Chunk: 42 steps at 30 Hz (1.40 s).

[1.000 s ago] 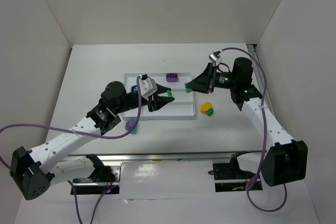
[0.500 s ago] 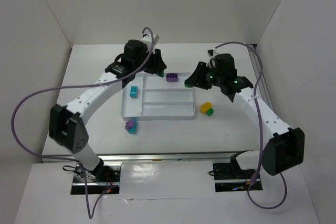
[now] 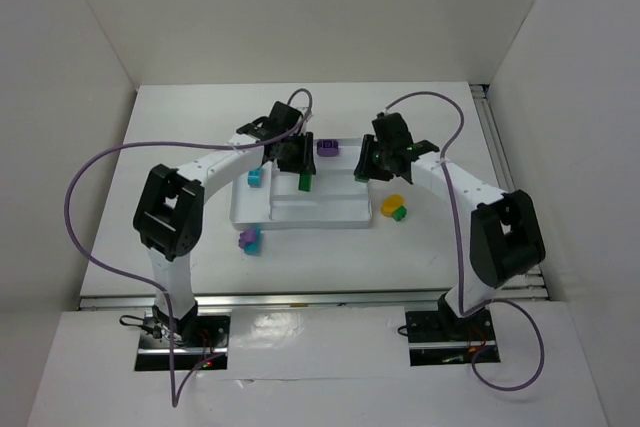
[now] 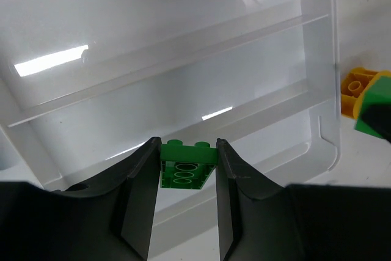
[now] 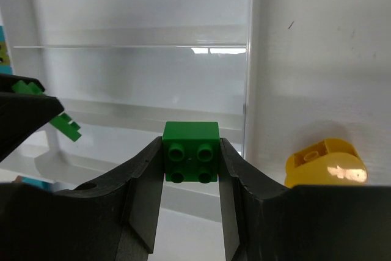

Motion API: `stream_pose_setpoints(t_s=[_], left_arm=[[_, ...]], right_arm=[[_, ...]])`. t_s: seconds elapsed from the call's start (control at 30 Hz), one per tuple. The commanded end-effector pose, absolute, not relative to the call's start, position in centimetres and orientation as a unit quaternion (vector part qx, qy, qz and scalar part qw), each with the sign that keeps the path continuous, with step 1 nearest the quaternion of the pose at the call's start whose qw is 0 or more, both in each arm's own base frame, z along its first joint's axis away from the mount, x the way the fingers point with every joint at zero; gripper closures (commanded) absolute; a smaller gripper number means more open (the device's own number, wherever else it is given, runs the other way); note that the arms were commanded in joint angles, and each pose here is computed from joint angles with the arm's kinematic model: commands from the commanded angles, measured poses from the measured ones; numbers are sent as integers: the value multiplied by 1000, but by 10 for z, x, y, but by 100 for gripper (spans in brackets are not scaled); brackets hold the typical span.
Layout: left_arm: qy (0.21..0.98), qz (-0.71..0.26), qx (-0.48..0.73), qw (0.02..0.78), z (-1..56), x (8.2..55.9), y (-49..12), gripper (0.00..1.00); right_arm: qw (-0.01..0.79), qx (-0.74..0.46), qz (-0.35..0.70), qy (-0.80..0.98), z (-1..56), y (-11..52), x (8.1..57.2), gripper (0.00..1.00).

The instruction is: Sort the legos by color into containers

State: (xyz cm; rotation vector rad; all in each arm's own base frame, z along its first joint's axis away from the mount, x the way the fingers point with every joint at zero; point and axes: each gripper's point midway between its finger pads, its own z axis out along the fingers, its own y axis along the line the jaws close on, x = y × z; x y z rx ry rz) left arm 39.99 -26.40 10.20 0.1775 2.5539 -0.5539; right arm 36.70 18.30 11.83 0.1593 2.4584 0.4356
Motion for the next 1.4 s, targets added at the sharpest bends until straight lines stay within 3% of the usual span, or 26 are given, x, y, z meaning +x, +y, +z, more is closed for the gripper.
stream_pose_setpoints(t_s=[0.0, 0.27, 0.37, 0.4, 0.43, 0.5, 0.6, 0.63, 0.73, 0.77, 0.83, 0.93, 0.97, 1.0, 1.1, 1.17, 1.2, 1.27, 1.37], left_arm=[[940, -201, 50, 270, 105, 413, -268, 100], [948, -178, 39, 260, 86, 411, -260, 100], [951, -177, 40, 249, 79, 410, -261, 100], [951, -177, 40, 249, 79, 410, -261, 93], [953, -175, 40, 245, 75, 410, -261, 86], [954, -172, 45, 242, 74, 408, -259, 55], [951, -175, 49, 252, 84, 409, -259, 40], [948, -179, 50, 259, 92, 409, -260, 26], [942, -182, 58, 276, 111, 407, -261, 19], [941, -180, 56, 283, 115, 408, -259, 10], [937, -178, 59, 293, 124, 409, -258, 10], [937, -167, 49, 303, 133, 410, -252, 10], [937, -162, 47, 305, 137, 408, -249, 10], [936, -158, 39, 311, 141, 409, -246, 10], [933, -149, 33, 325, 156, 405, -238, 14], [931, -146, 31, 332, 161, 403, -234, 14], [932, -144, 26, 332, 164, 403, -229, 14], [929, -145, 21, 339, 170, 404, -225, 14], [925, -148, 26, 348, 182, 401, -222, 15]], right_arm=[[350, 46, 165, 921, 129, 201, 391, 80], [341, 41, 159, 926, 107, 219, 404, 79], [339, 37, 160, 926, 104, 227, 410, 65], [340, 34, 158, 926, 104, 230, 408, 56], [342, 34, 159, 925, 107, 232, 412, 38], [339, 31, 153, 928, 107, 234, 411, 25], [344, 24, 137, 929, 111, 236, 409, 21], [352, 27, 134, 926, 117, 234, 410, 19], [373, 33, 134, 917, 138, 229, 410, 18], [370, 32, 132, 919, 137, 227, 406, 18], [367, 30, 137, 920, 140, 228, 403, 18], [356, 29, 131, 925, 130, 228, 404, 27], [356, 29, 131, 925, 130, 228, 404, 33], [347, 33, 128, 928, 124, 228, 402, 48], [337, 34, 115, 934, 114, 225, 401, 67], [335, 35, 109, 935, 113, 223, 400, 74], [332, 35, 107, 937, 109, 223, 400, 74], [329, 33, 112, 937, 109, 224, 399, 49], [337, 34, 117, 934, 117, 224, 399, 30]])
